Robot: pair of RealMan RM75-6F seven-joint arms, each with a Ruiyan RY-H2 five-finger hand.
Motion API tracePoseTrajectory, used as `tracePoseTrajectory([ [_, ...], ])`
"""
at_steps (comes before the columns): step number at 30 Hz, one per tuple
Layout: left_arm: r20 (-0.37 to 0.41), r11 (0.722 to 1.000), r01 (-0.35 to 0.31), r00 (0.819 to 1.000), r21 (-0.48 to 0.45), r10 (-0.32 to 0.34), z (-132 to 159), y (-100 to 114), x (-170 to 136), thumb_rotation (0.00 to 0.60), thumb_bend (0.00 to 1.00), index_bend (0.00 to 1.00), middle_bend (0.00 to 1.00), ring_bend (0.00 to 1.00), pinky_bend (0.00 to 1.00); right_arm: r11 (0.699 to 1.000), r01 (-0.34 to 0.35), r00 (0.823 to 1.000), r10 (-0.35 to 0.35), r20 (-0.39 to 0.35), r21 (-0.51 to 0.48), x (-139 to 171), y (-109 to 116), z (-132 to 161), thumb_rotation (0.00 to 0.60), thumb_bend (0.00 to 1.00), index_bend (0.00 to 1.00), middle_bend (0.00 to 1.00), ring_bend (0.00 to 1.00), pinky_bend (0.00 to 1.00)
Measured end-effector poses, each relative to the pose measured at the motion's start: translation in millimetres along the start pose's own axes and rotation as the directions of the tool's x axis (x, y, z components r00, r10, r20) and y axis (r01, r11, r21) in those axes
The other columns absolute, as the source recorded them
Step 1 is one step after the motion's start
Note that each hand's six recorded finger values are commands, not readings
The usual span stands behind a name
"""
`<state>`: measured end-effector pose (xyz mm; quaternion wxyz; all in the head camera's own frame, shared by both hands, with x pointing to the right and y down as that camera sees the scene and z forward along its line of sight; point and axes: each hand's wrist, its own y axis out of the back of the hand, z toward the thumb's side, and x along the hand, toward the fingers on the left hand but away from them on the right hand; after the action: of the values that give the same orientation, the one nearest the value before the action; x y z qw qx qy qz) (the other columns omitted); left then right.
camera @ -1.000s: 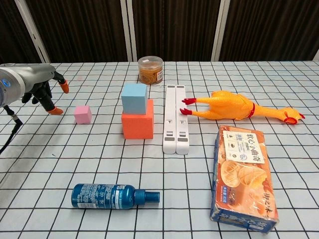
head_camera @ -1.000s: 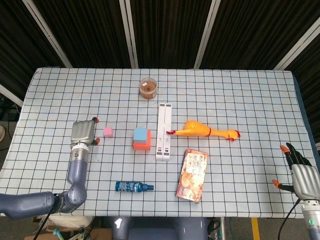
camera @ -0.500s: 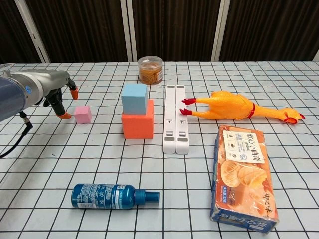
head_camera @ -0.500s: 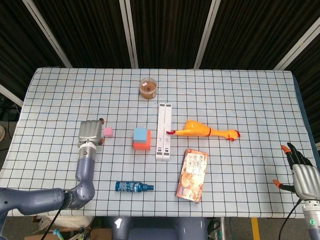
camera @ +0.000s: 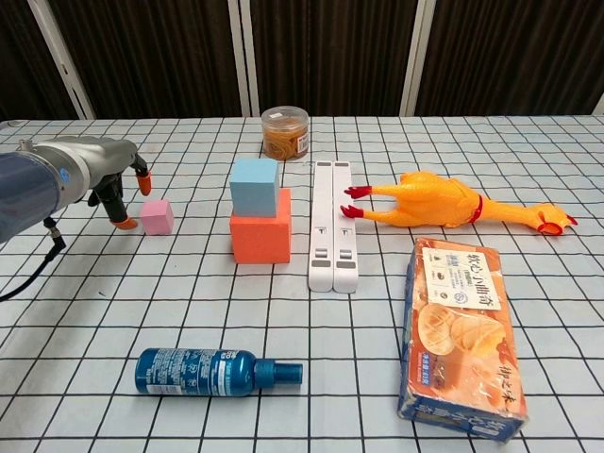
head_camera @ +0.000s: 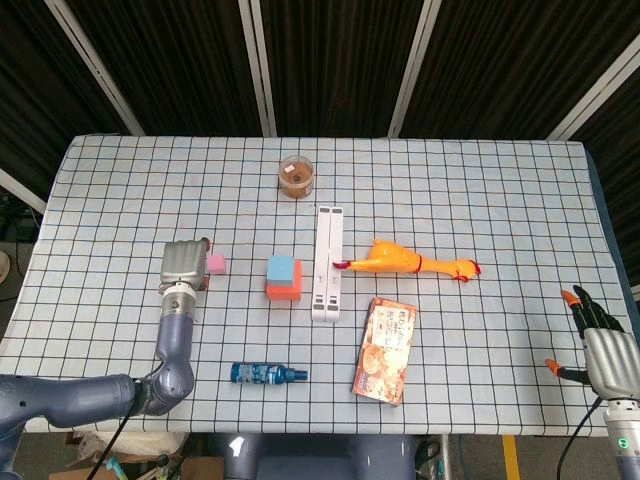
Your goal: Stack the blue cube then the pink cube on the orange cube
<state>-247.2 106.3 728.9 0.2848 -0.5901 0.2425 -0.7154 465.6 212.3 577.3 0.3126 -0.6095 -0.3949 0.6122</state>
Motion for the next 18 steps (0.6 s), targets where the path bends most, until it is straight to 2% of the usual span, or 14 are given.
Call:
tracePoseTrajectory([
  [18, 0.012, 1.000, 0.006, 1.000, 0.014, -0.006, 13.7, -2.7, 1.5, 0.600, 0.34, 0.32, 0.92, 0.73, 0.74, 1.000, -0.002, 1.000, 0.002, 0.003, -0.004, -0.3, -0.3, -1.5, 0.600, 0.04, 0.10, 0.05, 0.15, 0.25],
])
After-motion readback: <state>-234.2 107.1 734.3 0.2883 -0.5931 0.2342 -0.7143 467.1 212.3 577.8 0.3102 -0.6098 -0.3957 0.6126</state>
